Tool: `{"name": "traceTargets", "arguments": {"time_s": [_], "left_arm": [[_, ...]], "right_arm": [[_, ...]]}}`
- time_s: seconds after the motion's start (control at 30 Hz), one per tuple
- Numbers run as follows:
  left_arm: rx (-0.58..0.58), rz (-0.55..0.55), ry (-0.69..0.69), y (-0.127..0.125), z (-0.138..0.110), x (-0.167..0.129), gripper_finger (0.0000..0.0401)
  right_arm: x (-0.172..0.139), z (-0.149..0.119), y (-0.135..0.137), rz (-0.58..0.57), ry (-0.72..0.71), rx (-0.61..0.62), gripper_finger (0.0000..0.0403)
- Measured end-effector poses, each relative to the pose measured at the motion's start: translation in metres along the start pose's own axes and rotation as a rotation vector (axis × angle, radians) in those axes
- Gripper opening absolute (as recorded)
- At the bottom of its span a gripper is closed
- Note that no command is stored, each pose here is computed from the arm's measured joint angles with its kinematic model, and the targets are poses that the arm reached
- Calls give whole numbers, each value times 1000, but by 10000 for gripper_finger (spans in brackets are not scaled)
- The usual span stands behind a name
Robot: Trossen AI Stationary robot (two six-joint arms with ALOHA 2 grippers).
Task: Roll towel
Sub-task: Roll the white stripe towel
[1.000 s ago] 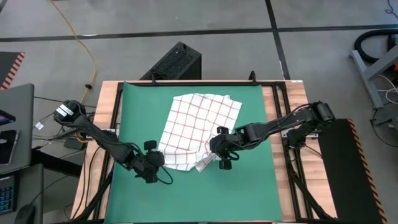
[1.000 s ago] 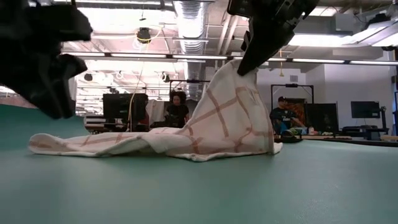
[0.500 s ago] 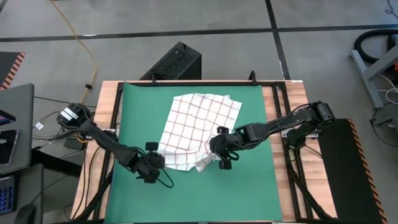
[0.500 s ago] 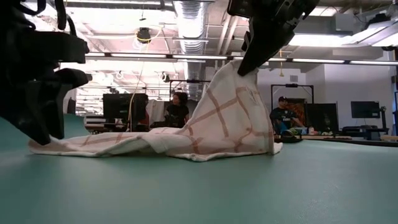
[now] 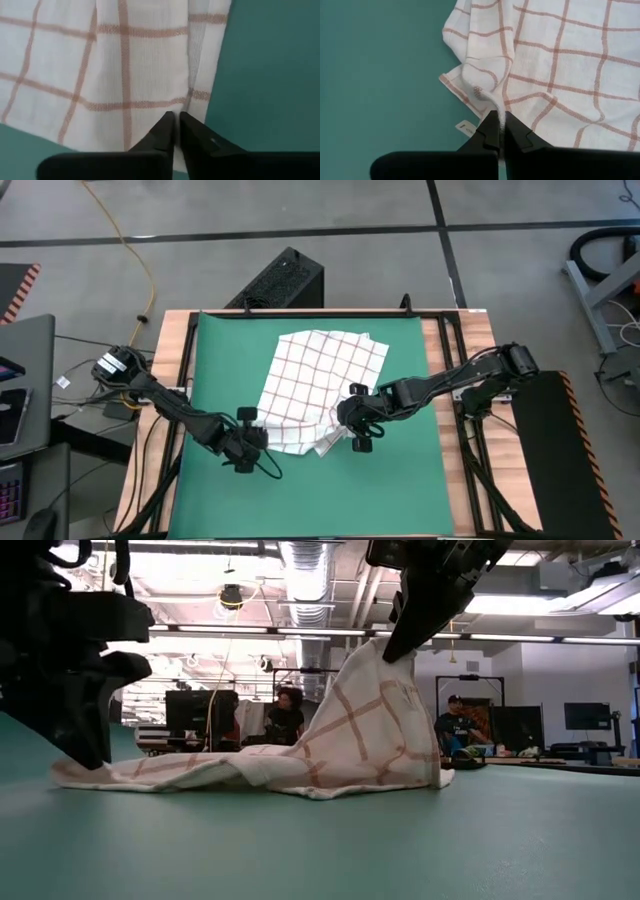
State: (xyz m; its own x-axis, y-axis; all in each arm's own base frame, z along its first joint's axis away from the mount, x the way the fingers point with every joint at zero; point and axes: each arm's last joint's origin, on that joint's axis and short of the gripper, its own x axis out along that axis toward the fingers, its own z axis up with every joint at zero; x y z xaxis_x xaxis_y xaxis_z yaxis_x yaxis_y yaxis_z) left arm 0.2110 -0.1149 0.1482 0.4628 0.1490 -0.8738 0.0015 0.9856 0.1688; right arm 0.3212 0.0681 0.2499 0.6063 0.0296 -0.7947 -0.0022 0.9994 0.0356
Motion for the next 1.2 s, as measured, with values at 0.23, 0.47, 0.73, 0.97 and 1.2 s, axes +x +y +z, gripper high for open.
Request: {"name": "traceTargets", "arguments": {"time_s": [0.23, 0.47, 0.73, 0.97, 1.2], "left_arm": [[-183, 50, 39, 13, 7, -3, 0], [-337, 151, -53, 29, 35, -37, 0], [-624, 317, -281, 55, 47, -82, 0], [-771, 351, -370, 74, 47, -95, 0], [-779, 409, -356, 85, 49, -91, 0]], "right_arm": [[0, 0, 0, 0, -1, 0, 16], [0, 4, 0, 6, -37, -10, 16], [-1, 18, -1, 12, -178, -123, 16], [33, 24, -12, 10, -204, -134, 16], [66, 20, -9, 76, -190, -146, 38]]}}
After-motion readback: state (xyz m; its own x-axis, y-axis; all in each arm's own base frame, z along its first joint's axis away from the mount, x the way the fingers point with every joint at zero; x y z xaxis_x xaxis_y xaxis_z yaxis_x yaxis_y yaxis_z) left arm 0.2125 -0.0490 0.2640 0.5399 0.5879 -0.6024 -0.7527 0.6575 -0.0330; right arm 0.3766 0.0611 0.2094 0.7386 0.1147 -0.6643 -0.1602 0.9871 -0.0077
